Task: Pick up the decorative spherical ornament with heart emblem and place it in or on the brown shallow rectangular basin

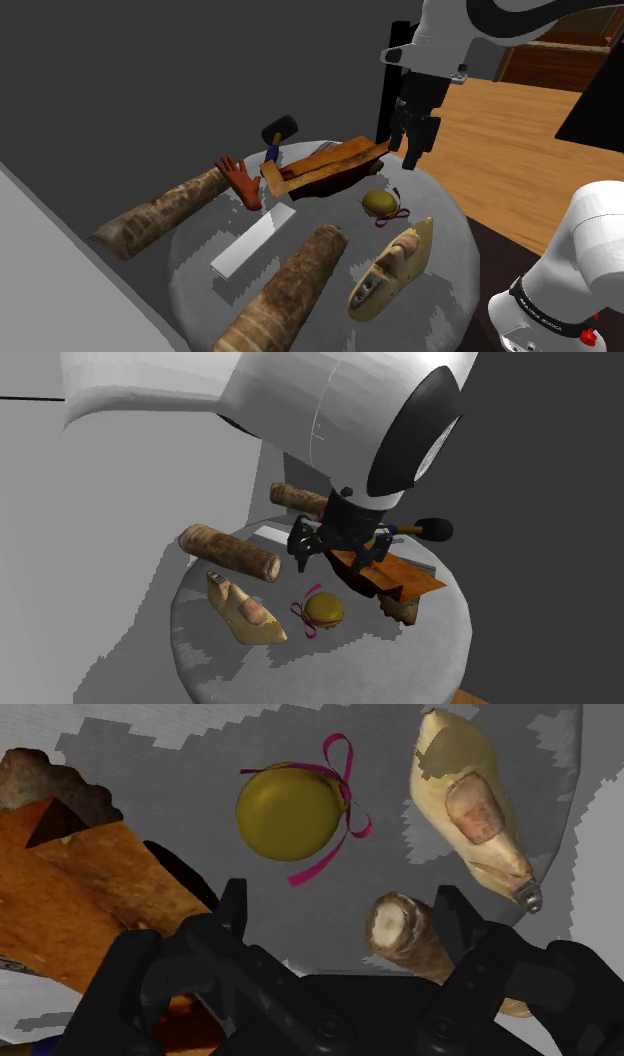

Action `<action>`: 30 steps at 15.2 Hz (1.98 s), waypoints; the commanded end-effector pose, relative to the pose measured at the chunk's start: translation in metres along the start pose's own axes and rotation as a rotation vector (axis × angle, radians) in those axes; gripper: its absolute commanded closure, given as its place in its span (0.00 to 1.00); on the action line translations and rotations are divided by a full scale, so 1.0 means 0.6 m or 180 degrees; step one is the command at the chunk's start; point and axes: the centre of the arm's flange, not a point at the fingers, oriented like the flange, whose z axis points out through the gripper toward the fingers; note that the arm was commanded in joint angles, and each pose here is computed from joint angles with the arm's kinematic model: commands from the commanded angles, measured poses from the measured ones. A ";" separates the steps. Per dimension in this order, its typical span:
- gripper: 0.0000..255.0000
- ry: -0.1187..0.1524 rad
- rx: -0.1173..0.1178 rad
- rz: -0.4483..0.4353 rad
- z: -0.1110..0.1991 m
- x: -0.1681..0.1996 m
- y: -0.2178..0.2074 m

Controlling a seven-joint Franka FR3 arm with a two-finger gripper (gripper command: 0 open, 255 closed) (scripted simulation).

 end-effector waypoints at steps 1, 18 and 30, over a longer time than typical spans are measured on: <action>0.00 0.0035 -0.0056 0.0102 0.035 -0.028 -0.008; 0.00 0.0142 -0.0228 0.0430 0.223 -0.116 -0.021; 1.00 0.0141 -0.0228 0.0430 0.226 -0.118 -0.022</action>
